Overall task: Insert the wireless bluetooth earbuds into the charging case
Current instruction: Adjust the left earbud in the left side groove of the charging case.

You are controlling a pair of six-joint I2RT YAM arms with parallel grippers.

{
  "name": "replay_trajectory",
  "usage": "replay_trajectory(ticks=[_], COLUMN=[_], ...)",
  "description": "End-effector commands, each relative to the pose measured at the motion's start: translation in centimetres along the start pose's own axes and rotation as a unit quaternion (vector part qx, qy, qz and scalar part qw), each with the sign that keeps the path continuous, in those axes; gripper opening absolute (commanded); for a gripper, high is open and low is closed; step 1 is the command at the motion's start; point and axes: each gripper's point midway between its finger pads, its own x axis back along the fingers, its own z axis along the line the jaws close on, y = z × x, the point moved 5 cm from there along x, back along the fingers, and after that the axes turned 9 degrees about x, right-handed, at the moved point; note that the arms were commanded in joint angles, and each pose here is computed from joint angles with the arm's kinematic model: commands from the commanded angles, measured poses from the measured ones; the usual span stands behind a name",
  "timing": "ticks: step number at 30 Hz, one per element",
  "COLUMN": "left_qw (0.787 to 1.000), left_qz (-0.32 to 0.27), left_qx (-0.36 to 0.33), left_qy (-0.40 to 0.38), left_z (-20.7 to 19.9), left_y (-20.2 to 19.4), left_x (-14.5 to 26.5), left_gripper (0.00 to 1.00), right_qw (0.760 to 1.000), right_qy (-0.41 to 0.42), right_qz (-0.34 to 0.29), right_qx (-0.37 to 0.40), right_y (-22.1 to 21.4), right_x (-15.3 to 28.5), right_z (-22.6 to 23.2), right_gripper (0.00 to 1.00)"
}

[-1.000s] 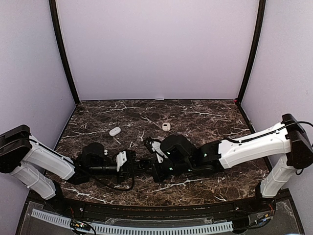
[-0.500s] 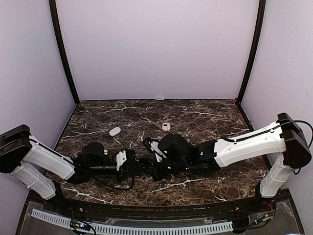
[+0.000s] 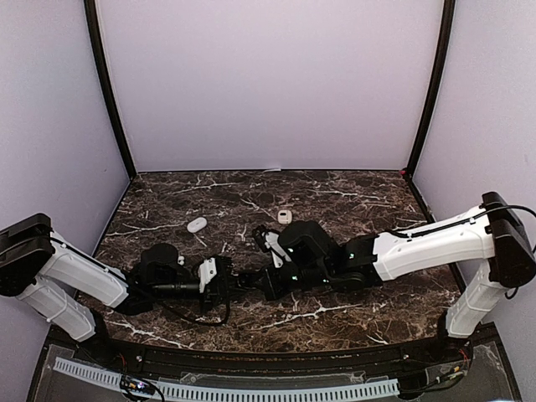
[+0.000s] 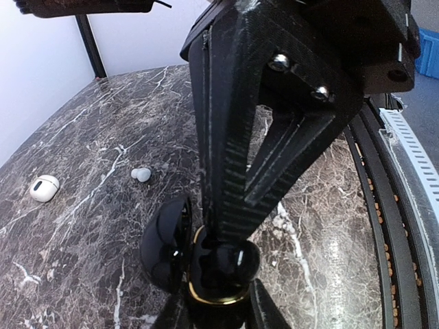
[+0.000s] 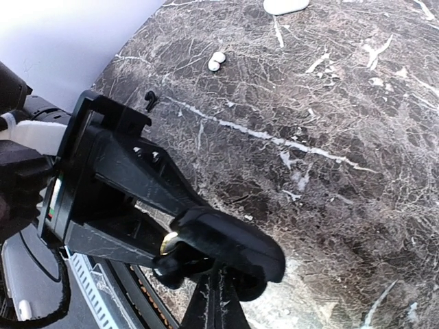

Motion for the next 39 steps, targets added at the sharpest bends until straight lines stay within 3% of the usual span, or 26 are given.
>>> replay_trajectory(ticks=[1, 2, 5, 10, 12, 13, 17, 32, 39], left_qw=[1.000, 1.000, 0.999, 0.998, 0.998, 0.997, 0.994, 0.989, 0.990], left_qz=[-0.024, -0.026, -0.031, -0.042, -0.043, -0.043, -0.041, -0.018, -0.018], left_qx=[-0.001, 0.000, 0.003, 0.012, 0.015, 0.017, 0.019, 0.026, 0.023], left_qy=[-0.008, -0.009, -0.012, -0.039, -0.054, -0.063, -0.100, -0.141, -0.138], left_z=[-0.4, -0.3, -0.4, -0.8, -1.1, -1.3, -2.0, -2.9, -2.8], left_y=[1.0, 1.1, 1.2, 1.6, 1.6, 1.6, 1.9, 2.4, 2.5], left_x=[0.5, 0.6, 0.7, 1.1, 1.1, 1.1, 1.0, 1.0, 1.1], left_gripper=[0.12, 0.12, 0.12, 0.13, 0.13, 0.14, 0.14, 0.17, 0.17], right_qw=[1.000, 0.999, 0.999, 0.995, 0.992, 0.989, 0.978, 0.922, 0.904], right_qy=[0.008, 0.017, 0.014, 0.000, -0.020, -0.027, -0.025, 0.047, 0.065], right_qz=[-0.013, -0.028, -0.032, -0.045, -0.051, -0.053, -0.067, -0.142, -0.119], right_qx=[0.007, 0.010, 0.022, 0.083, 0.116, 0.133, 0.196, 0.357, 0.405], right_y=[-0.2, 0.4, -0.1, 0.3, 0.5, 0.5, 1.0, 1.2, 1.4], right_x=[0.6, 1.6, 2.2, 3.4, 4.2, 4.5, 5.7, 7.2, 5.8], right_z=[-0.2, 0.2, 0.1, 0.3, -0.1, -0.3, -0.1, 1.5, 2.4], right_gripper=[0.00, 0.01, 0.20, 0.42, 0.58, 0.72, 0.97, 0.99, 0.99])
